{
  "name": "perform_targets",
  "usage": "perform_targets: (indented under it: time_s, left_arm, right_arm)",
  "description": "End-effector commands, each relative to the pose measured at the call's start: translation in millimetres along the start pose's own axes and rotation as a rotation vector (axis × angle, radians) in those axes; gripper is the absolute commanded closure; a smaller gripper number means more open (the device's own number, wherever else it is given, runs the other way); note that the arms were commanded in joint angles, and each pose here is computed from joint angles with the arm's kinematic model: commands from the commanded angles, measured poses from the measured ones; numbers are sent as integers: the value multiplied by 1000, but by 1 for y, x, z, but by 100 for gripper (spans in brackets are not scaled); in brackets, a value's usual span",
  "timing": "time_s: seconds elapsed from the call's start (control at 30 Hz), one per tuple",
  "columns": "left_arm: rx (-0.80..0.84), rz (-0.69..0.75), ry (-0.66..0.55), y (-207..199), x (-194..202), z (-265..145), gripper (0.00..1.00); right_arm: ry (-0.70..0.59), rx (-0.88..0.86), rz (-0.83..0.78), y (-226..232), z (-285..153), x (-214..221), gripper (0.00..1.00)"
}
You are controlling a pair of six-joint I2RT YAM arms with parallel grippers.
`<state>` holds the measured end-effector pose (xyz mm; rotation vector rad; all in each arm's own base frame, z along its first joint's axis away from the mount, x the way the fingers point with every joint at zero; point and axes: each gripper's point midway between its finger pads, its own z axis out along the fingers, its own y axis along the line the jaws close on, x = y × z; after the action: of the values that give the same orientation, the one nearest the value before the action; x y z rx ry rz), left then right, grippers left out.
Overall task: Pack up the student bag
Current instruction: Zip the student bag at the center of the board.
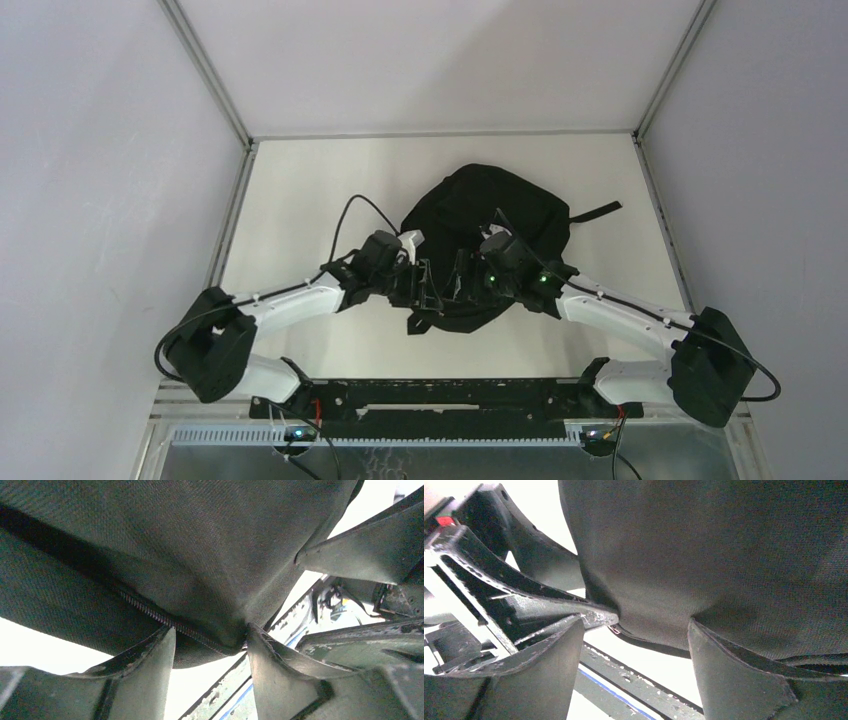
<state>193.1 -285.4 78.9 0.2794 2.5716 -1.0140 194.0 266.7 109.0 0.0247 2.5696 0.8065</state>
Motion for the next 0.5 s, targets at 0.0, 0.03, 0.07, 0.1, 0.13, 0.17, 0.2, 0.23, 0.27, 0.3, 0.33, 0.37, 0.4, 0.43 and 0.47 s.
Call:
perform_targets:
  time_s: [0.0, 0.03, 0.07, 0.1, 0.13, 0.17, 0.2, 0.23, 0.27, 0.3, 0.33, 0.37, 0.4, 0.43, 0.47]
  left_arm:
    - [116, -21, 151, -16, 26, 2, 40]
    - [127, -20, 163, -17, 28, 3, 39]
    - [136, -21, 171, -19, 28, 4, 39]
    - [146, -22, 174, -21, 27, 4, 39]
    - [171, -24, 170, -26, 25, 4, 39]
    - [198, -26, 165, -31, 24, 4, 40]
    - [226, -29, 163, -36, 22, 4, 41]
    - [257, -31, 162, -42, 21, 3, 41]
    - [279, -37, 170, -47, 21, 2, 42]
    - [312, -30, 154, -54, 16, 1, 42]
    - [341, -23, 144, -60, 13, -1, 42]
    - [363, -22, 143, -65, 11, -2, 42]
    - [381, -22, 142, -69, 9, -4, 42]
    - [401, -19, 147, -73, 9, -5, 42]
    - [423, -19, 154, -77, 8, -6, 42]
  right_arm:
    - [-43, -15, 28, 1, -2, -11, 16]
    - [-45, -11, 30, 0, -2, -11, 16]
    - [-46, -10, 31, 0, -3, -11, 16]
    - [-47, -8, 31, -1, -3, -11, 16]
    - [-48, -5, 32, -1, -3, -11, 16]
    - [-48, -2, 33, -3, -3, -11, 16]
    - [-46, 1, 35, -4, -2, -10, 16]
    - [-46, 3, 38, -5, -2, -10, 16]
    - [-45, 4, 40, -5, -2, -9, 16]
    - [-44, 6, 43, -6, -2, -9, 16]
    - [-45, 9, 47, -7, -1, -9, 16]
    - [-45, 11, 49, -8, -1, -9, 16]
    - [-46, 12, 51, -8, -1, -9, 16]
    - [-49, 11, 52, -8, -1, -10, 16]
    - [-52, 9, 54, -8, -2, -11, 16]
